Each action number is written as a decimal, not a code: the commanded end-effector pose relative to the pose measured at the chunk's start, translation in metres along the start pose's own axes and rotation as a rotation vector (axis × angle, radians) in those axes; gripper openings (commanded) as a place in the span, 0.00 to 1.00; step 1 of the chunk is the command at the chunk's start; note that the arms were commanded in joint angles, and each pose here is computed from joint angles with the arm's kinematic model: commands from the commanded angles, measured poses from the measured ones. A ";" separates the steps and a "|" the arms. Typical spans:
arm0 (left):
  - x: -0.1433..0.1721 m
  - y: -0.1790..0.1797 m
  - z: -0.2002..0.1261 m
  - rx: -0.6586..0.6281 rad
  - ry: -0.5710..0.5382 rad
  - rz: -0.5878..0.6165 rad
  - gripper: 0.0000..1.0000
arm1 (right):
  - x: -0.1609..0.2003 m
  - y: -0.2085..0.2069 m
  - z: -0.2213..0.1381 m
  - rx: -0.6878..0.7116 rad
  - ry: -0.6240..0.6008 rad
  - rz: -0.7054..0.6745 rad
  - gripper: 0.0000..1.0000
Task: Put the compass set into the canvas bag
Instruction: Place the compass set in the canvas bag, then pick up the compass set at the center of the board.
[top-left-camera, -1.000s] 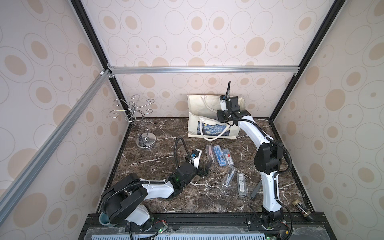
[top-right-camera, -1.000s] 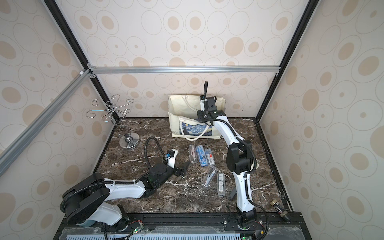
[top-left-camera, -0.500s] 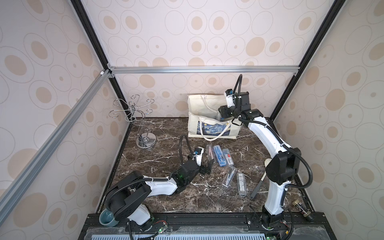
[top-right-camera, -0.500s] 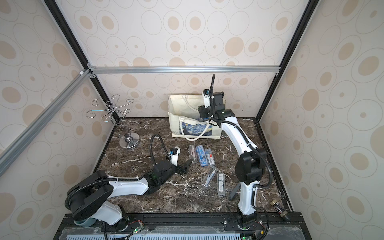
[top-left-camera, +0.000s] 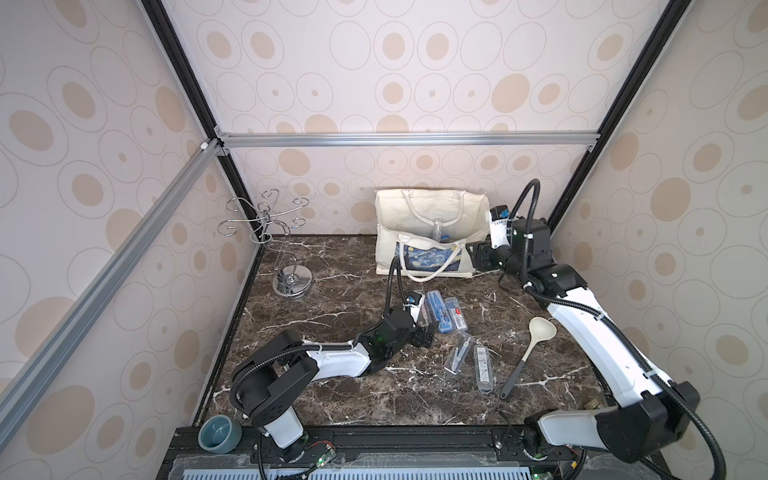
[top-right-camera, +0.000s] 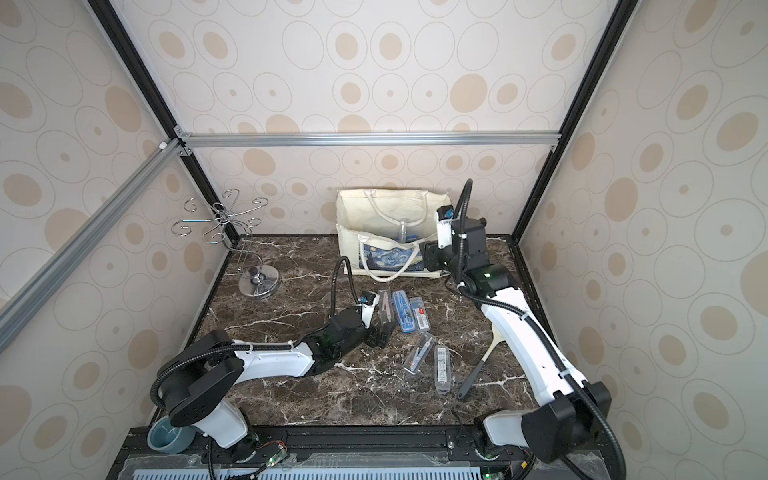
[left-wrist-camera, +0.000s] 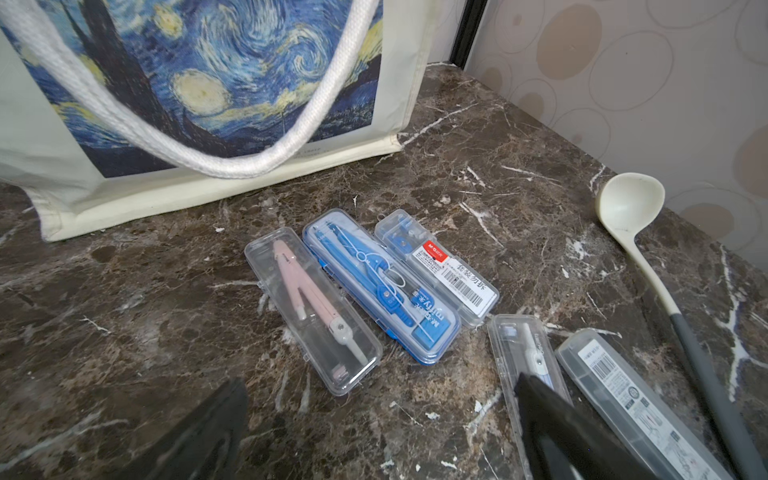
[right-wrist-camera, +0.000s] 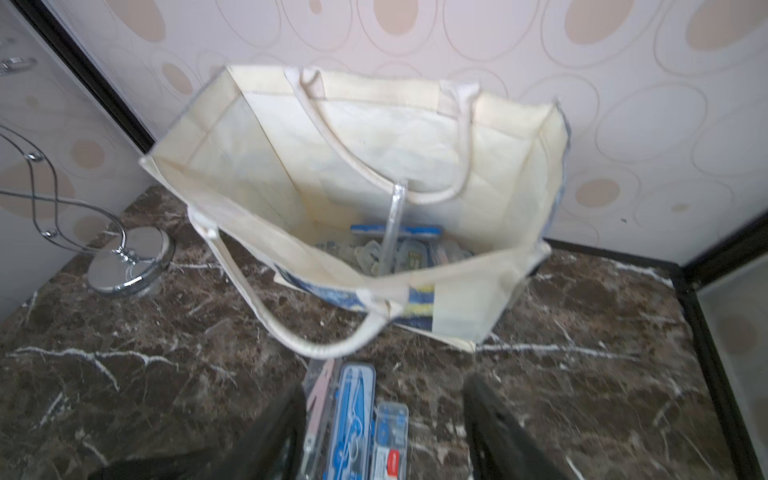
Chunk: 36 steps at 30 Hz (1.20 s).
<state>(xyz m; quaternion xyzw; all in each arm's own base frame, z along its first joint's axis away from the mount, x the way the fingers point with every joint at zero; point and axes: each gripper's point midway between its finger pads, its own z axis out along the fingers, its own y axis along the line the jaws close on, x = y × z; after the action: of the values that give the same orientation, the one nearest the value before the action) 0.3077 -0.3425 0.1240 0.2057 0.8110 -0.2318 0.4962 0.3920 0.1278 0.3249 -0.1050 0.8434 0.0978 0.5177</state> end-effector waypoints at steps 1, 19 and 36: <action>0.000 -0.007 -0.001 0.031 -0.009 0.030 1.00 | 0.044 -0.026 -0.017 0.132 0.096 0.061 0.62; 0.013 -0.021 -0.001 0.120 0.008 0.053 1.00 | 0.244 -0.022 -0.042 0.200 0.629 0.385 0.62; 0.005 -0.031 -0.004 0.184 -0.046 0.073 1.00 | 0.328 -0.001 -0.037 0.176 0.793 0.499 0.62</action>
<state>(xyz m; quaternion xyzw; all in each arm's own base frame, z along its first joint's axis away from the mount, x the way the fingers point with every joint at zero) 0.2886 -0.3571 0.1126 0.2586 0.7872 -0.2774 0.4863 0.2167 0.0874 0.0557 0.1048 0.9814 0.0941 0.1306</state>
